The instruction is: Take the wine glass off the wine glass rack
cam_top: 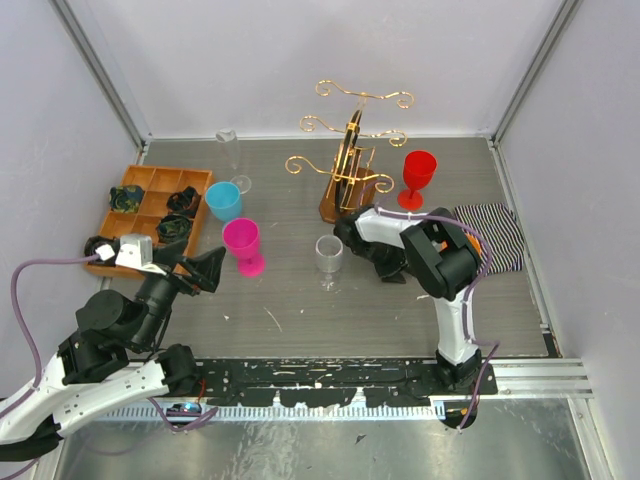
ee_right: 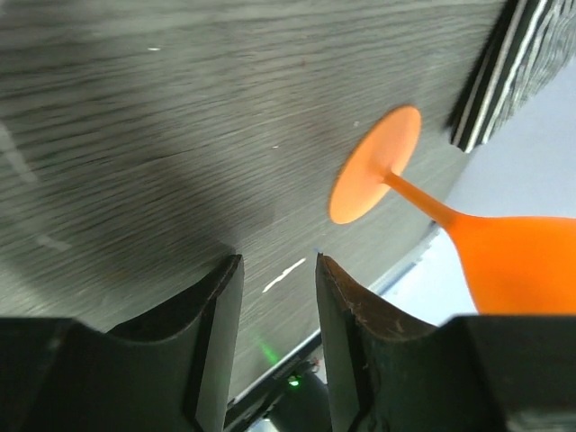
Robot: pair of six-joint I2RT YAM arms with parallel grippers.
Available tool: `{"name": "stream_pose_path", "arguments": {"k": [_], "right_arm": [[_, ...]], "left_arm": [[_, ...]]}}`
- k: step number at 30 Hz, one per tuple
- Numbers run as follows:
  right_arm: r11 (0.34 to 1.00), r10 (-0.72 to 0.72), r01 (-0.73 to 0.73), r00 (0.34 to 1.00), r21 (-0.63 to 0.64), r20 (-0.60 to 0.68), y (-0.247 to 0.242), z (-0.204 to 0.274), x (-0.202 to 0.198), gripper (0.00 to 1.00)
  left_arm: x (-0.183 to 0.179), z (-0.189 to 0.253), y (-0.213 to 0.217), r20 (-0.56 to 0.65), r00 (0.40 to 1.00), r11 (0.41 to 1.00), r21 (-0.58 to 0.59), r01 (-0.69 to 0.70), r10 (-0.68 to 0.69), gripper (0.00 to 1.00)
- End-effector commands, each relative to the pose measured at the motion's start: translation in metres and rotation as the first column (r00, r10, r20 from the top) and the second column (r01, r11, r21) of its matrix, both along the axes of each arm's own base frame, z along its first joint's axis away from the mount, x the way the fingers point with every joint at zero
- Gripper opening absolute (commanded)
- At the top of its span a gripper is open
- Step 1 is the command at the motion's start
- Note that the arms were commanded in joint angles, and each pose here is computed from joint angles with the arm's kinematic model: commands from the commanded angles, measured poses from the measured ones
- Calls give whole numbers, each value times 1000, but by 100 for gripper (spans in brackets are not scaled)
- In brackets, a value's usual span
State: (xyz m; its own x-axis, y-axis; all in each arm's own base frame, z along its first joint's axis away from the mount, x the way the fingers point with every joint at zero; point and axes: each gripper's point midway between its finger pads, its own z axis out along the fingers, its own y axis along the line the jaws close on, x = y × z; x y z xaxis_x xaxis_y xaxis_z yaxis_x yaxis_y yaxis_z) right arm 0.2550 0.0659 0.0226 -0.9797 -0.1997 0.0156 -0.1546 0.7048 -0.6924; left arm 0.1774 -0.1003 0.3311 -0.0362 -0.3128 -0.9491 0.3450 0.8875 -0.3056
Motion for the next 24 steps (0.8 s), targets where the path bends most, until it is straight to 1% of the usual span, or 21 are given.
{"name": "stream_pose_path", "arguments": {"k": [1, 11, 18, 20, 24], "right_arm": [[938, -62, 10, 988, 346, 138, 64, -18, 26, 45], [890, -38, -10, 995, 456, 94, 70, -2, 3, 46], [828, -44, 10, 998, 560, 47, 80, 7, -19, 47], [798, -44, 18, 999, 603, 29, 86, 12, -26, 47], [777, -42, 34, 999, 629, -1, 85, 15, -41, 47]], "left_arm": [[-1, 10, 6, 6, 1000, 999, -29, -15, 16, 95], [1, 4, 0, -15, 1000, 1000, 8, -11, 11, 95], [2, 1, -3, -43, 999, 999, 33, -9, 10, 95], [2, 3, -2, -41, 999, 1000, 29, -10, 11, 95], [1, 2, -1, -42, 999, 1000, 28, -10, 11, 95]]}}
